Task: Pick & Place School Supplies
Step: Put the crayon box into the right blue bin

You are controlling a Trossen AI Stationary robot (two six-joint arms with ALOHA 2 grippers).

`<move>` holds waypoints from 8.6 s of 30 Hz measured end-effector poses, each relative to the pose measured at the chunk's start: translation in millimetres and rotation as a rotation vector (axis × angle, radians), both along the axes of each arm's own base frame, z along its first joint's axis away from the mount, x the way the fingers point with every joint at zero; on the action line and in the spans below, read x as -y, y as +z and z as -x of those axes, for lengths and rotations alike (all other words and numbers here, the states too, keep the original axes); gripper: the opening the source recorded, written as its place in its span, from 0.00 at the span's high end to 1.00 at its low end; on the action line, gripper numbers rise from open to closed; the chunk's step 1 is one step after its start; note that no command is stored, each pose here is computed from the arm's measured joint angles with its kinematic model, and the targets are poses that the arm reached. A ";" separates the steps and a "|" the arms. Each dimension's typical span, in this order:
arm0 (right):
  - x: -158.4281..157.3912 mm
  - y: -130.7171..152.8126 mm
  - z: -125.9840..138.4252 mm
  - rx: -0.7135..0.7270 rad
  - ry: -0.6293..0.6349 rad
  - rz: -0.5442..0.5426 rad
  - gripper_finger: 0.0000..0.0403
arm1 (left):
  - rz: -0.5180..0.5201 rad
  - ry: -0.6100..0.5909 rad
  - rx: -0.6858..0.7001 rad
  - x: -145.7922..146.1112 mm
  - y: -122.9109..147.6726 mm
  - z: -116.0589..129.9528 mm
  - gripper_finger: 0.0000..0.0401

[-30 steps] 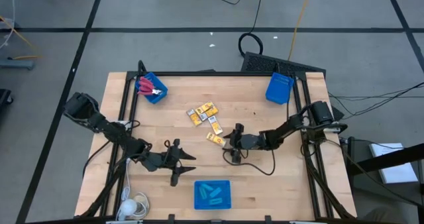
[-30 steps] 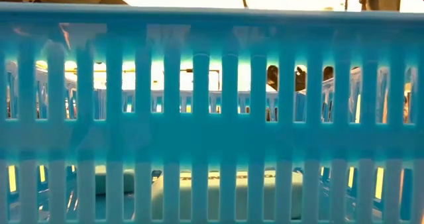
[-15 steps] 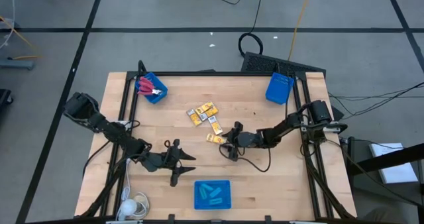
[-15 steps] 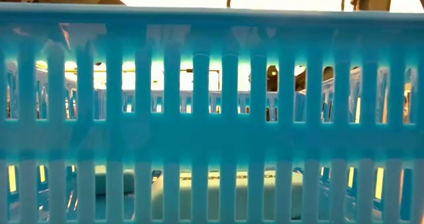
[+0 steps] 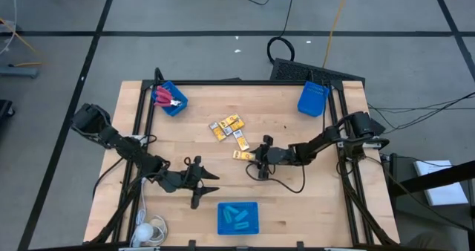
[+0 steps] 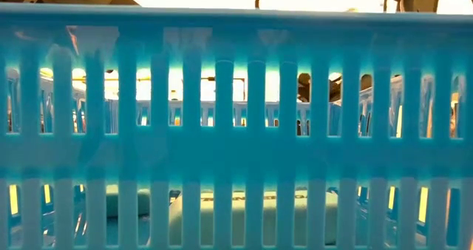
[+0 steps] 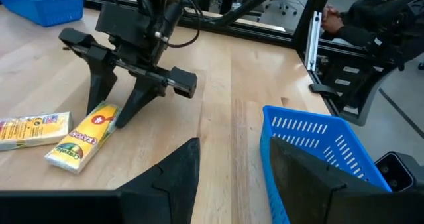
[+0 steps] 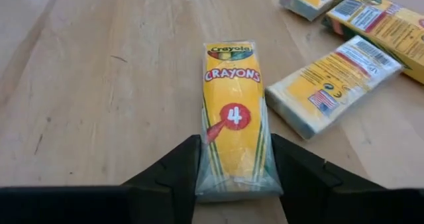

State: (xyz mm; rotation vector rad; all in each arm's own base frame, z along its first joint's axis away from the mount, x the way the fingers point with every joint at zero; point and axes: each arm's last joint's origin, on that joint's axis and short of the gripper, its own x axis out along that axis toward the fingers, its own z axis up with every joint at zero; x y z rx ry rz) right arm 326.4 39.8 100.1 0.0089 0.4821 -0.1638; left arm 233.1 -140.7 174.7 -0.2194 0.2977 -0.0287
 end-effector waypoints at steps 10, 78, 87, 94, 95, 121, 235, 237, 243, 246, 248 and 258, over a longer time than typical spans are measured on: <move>-2.2 34.7 14.4 -0.043 -0.026 -0.061 0.62 | 0.001 0.000 0.002 0.1 0.2 -0.1 0.54; 125.5 66.1 213.9 0.074 -1.261 -0.136 0.67 | -0.014 0.013 0.009 -4.1 0.8 -2.9 0.54; 130.7 69.1 214.7 0.091 -1.270 -0.107 0.67 | 0.048 0.069 0.007 -13.2 0.9 -8.0 0.54; 133.7 68.3 217.1 0.073 -1.272 -0.116 0.67 | 0.060 0.068 0.005 -13.5 0.9 -8.2 0.54; 133.7 68.4 217.1 0.072 -1.270 -0.113 0.67 | 0.059 0.068 0.005 -13.5 0.9 -8.2 0.54; 135.5 72.8 214.3 0.097 -1.240 -0.076 0.49 | 0.057 0.066 0.004 -13.5 0.8 -8.2 0.54; 28.0 30.7 2.1 -0.281 -0.257 -0.073 0.34 | 0.091 0.063 -0.006 -12.7 0.1 -7.6 0.54; 28.0 30.5 1.9 -0.268 -0.238 -0.052 0.34 | 0.093 0.063 -0.007 -12.7 0.1 -7.6 0.54; 31.7 29.2 2.1 -0.231 -0.219 -0.023 0.34 | 0.093 0.063 -0.006 -12.7 0.1 -7.6 0.54; 35.7 23.8 2.7 -0.190 -0.230 -0.032 0.34 | 0.092 0.063 -0.006 -12.7 0.1 -7.6 0.54; 38.5 19.6 4.5 -0.163 -0.221 -0.053 0.34 | 0.092 0.063 -0.006 -12.7 0.1 -7.6 0.54; 43.7 7.1 4.3 -0.179 -0.134 -0.061 0.34 | 0.089 0.063 -0.006 -12.7 0.1 -7.6 0.54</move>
